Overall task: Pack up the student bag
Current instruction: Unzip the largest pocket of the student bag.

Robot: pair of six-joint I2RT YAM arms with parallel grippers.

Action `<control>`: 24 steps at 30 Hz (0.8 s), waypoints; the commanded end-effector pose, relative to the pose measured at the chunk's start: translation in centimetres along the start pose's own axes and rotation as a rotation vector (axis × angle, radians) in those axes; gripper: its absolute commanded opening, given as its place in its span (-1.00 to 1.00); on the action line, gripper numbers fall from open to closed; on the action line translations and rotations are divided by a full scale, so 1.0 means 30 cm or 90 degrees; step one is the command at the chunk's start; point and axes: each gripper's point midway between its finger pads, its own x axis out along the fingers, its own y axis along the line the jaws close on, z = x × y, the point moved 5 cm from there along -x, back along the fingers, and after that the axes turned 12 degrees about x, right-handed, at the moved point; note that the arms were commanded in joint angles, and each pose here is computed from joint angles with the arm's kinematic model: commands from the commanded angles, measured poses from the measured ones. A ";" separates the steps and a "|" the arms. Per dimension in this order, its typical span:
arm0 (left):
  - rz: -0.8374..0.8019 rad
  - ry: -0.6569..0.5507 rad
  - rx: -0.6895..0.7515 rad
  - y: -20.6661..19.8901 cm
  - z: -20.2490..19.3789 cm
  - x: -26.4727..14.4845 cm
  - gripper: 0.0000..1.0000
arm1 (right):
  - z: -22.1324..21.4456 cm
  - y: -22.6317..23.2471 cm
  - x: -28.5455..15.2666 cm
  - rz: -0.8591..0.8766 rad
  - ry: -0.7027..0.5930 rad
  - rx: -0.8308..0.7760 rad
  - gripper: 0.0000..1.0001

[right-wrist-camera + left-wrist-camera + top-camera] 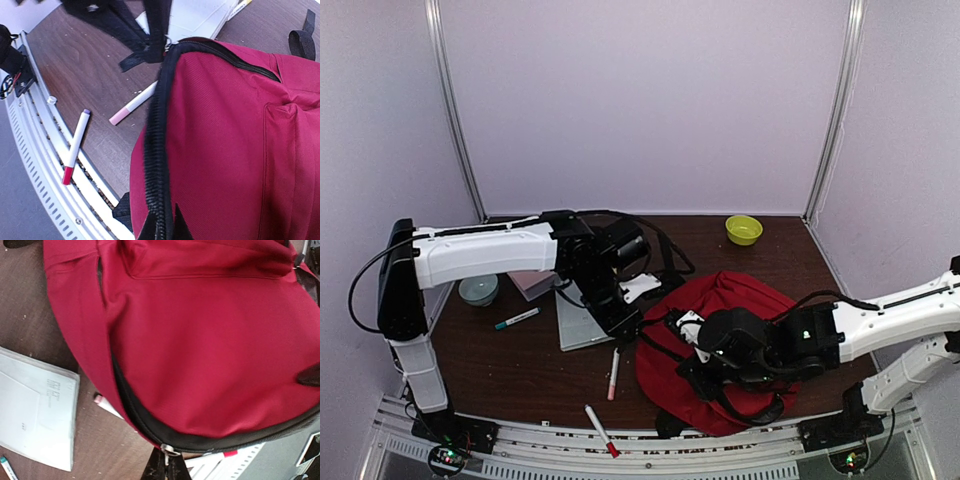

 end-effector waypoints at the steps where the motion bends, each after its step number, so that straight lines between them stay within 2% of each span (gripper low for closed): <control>1: 0.043 0.010 -0.009 0.113 0.004 -0.004 -1.00 | -0.029 0.022 -0.055 0.069 0.012 -0.015 -1.00; 11: 0.016 0.059 0.000 0.245 0.030 0.091 -1.00 | -0.055 0.132 -0.078 0.143 0.059 -0.063 -1.00; 14: 0.009 0.092 -0.002 0.252 0.002 0.113 -1.00 | -0.043 0.114 -0.079 0.101 0.044 -0.067 -1.00; 16: -0.001 0.087 -0.015 0.235 -0.008 0.094 -1.00 | -0.043 0.087 -0.063 0.056 0.040 -0.070 -1.00; 17: -0.002 0.080 -0.024 0.224 -0.011 0.076 -1.00 | -0.043 0.073 -0.053 0.034 0.039 -0.068 -0.95; 19: -0.008 0.056 -0.033 0.190 -0.009 0.027 -1.00 | -0.046 0.061 -0.034 0.006 0.040 -0.070 -0.52; 20: -0.015 0.045 -0.033 0.165 -0.009 0.003 -1.00 | -0.046 0.063 -0.025 0.001 0.042 -0.069 -0.40; 21: -0.021 0.032 -0.029 0.137 -0.012 -0.024 -1.00 | -0.042 0.072 -0.021 0.004 0.043 -0.070 -0.30; 23: -0.040 0.026 -0.019 0.085 -0.024 -0.038 -1.00 | -0.029 0.097 -0.018 0.027 0.037 -0.067 -0.23; 24: -0.043 0.034 -0.015 0.068 -0.038 -0.029 -1.00 | -0.018 0.111 -0.020 0.041 0.026 -0.063 -0.11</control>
